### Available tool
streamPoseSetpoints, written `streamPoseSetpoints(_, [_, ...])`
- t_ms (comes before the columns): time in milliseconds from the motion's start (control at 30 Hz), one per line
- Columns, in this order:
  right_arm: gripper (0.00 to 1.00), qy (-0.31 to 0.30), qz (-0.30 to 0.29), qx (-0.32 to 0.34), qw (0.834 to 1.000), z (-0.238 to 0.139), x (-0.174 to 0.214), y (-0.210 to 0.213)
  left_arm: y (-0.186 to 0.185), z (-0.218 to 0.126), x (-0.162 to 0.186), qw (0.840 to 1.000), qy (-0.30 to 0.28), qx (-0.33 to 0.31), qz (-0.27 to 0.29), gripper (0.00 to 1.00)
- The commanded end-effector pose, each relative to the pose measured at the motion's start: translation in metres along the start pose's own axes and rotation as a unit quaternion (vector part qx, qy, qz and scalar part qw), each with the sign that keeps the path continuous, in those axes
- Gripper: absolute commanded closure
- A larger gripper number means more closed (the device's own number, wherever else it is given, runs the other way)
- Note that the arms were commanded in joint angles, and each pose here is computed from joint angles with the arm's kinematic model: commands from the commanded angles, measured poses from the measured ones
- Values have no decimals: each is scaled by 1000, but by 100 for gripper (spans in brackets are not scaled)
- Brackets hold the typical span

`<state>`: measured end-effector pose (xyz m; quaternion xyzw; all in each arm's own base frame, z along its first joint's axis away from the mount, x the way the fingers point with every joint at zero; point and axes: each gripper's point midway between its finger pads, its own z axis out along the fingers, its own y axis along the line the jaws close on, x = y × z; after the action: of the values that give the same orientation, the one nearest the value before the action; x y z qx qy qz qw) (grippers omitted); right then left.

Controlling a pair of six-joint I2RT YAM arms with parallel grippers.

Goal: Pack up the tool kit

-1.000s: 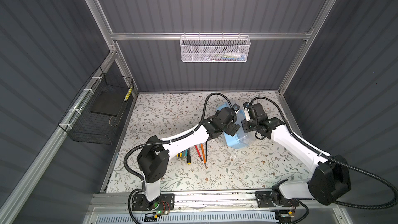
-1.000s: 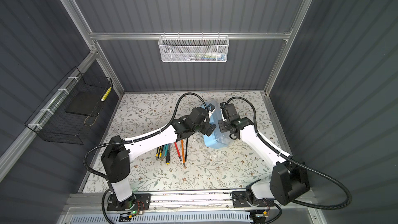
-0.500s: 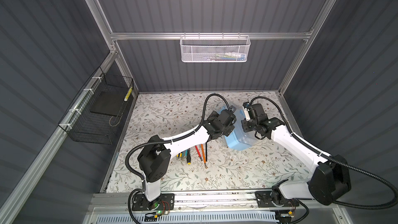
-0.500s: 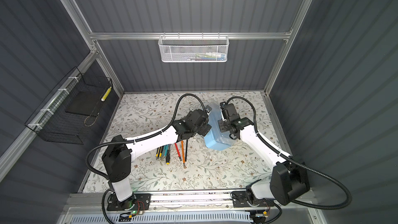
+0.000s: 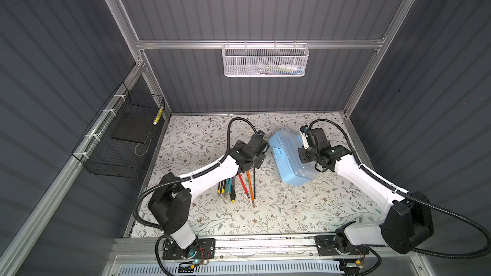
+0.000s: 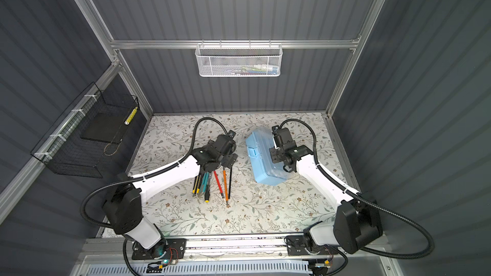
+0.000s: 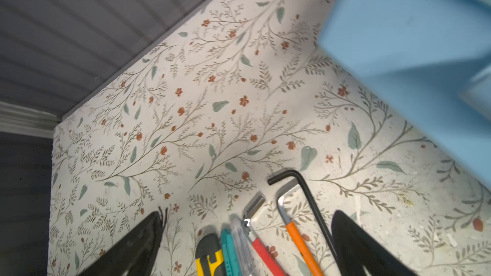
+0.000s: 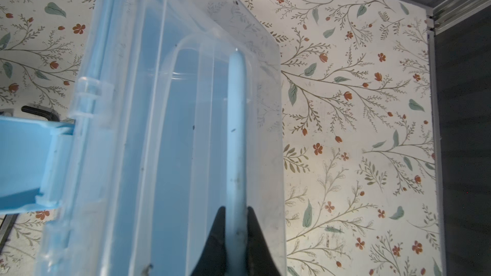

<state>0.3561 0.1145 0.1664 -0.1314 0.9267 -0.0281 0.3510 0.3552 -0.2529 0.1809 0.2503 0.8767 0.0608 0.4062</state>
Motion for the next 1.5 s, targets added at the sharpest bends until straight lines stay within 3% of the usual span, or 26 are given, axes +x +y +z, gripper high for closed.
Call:
streamPoseSetpoints(0, [100,-6,9,-7,1000,-7,-1,0,6,-20,-16,997,-35,44,-58,0])
streamPoseSetpoints(200, [100,-25,31,-24,999,-17,-11,3,-19,-24,-23,988,-50,122,-77,0])
streamPoseSetpoints(567, [100,-43,74,-44,995,-27,-16,-1,-65,0,-7,970,-20,212,-115,0])
streamPoseSetpoints(900, [100,-68,148,-86,983,-37,-10,-19,-96,42,28,962,40,232,-141,0])
streamPoseSetpoints(1467, [100,-83,188,-138,969,-33,-10,-28,-122,57,4,947,33,278,-157,0])
